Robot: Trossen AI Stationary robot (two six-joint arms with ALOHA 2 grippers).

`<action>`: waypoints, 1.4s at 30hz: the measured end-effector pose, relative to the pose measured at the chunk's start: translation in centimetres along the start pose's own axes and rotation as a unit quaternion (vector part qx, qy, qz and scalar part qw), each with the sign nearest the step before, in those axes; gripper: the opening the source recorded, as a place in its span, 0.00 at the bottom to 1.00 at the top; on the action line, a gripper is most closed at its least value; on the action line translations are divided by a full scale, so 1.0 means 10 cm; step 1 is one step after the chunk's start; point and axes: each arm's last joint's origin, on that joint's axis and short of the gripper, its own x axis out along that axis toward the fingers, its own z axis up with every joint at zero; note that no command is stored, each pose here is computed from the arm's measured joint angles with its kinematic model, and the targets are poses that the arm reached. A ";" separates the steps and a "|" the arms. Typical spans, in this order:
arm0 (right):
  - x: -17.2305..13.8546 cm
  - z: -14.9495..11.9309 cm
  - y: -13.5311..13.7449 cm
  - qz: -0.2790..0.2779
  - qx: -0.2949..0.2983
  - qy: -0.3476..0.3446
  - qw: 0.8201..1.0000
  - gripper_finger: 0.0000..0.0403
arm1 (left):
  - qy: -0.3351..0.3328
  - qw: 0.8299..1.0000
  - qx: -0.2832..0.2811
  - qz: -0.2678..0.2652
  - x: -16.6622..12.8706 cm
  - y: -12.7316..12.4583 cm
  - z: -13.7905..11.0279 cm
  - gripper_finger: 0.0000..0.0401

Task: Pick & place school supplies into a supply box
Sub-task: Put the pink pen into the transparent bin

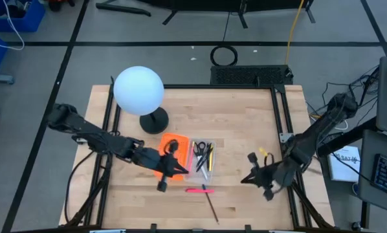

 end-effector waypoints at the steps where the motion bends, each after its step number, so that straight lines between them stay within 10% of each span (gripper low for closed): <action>1: 0.04 0.05 0.04 0.001 0.001 0.013 1.000 0.00 | -0.010 1.000 -0.003 -0.001 -0.04 -0.01 -0.08 0.00; 21: 1.44 0.88 0.23 -0.035 0.119 0.111 0.986 0.00 | -0.131 0.991 0.025 -0.012 -0.83 -0.10 -0.95 0.01; 42: 2.30 0.81 -0.06 0.007 0.088 0.303 0.949 0.00 | -0.227 0.968 0.014 0.107 -1.13 -0.02 -1.45 0.07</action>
